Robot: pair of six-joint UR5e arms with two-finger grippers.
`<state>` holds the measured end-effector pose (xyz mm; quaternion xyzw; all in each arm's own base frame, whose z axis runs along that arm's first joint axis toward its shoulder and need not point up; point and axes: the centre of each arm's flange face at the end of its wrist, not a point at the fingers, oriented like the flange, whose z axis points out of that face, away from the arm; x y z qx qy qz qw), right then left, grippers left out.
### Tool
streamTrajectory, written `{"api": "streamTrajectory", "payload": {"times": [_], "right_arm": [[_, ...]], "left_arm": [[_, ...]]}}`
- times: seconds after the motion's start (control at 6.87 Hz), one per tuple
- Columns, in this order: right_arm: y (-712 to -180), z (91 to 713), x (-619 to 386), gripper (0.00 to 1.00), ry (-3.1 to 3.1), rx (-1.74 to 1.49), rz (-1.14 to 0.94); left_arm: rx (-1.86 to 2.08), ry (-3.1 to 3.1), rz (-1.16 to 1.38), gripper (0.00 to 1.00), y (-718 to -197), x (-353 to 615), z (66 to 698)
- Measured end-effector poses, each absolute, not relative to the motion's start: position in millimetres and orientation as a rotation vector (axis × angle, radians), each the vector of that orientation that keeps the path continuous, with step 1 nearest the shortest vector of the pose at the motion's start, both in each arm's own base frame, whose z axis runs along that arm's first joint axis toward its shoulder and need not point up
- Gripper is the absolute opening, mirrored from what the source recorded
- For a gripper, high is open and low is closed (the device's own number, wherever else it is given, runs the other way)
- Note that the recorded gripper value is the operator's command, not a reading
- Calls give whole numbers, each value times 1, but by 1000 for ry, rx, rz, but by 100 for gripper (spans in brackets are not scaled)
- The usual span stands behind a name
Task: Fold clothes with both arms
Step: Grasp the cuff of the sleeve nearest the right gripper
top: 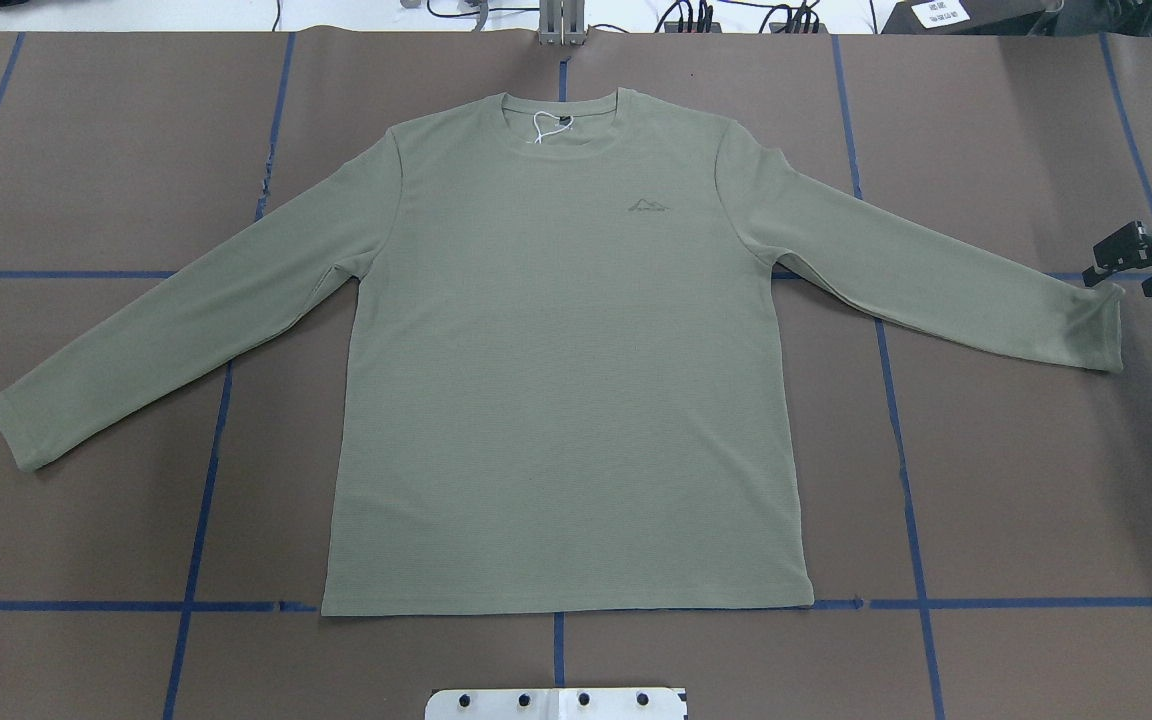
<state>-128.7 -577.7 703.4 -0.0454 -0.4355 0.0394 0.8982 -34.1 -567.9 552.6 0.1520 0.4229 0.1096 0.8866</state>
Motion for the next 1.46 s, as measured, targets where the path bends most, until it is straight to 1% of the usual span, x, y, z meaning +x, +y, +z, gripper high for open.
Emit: {"api": "streamTrajectory", "payload": {"times": [0.15, 0.29, 0.44, 0.58, 0.87, 1.02, 1.16, 1.31, 1.46], "right_arm": [[-576, 705, -128, 49, -902, -97, 81], [-575, 706, -128, 34, -902, -98, 81], [-574, 706, -128, 11, -902, -98, 81], [-574, 706, -129, 0, -903, -97, 80], [-574, 699, -129, 0, -922, -96, 75], [-567, 687, -125, 0, -970, -95, 64], [-548, 671, -115, 0, -1031, -74, 44], [-522, 640, -105, 0, -1087, -31, 26], [-506, 586, -106, 0, -1132, -2, 43]], "left_arm": [[319, 879, 229, 100, -568, -34, 552], [325, 879, 232, 100, -568, -34, 551], [329, 879, 234, 100, -568, -34, 550], [331, 878, 235, 100, -568, -34, 550], [330, 878, 235, 100, -568, -34, 551], [329, 878, 235, 100, -568, -34, 552], [328, 878, 235, 100, -567, -34, 553], [327, 878, 234, 100, -567, -34, 553], [327, 878, 234, 100, -567, -34, 554]]}}
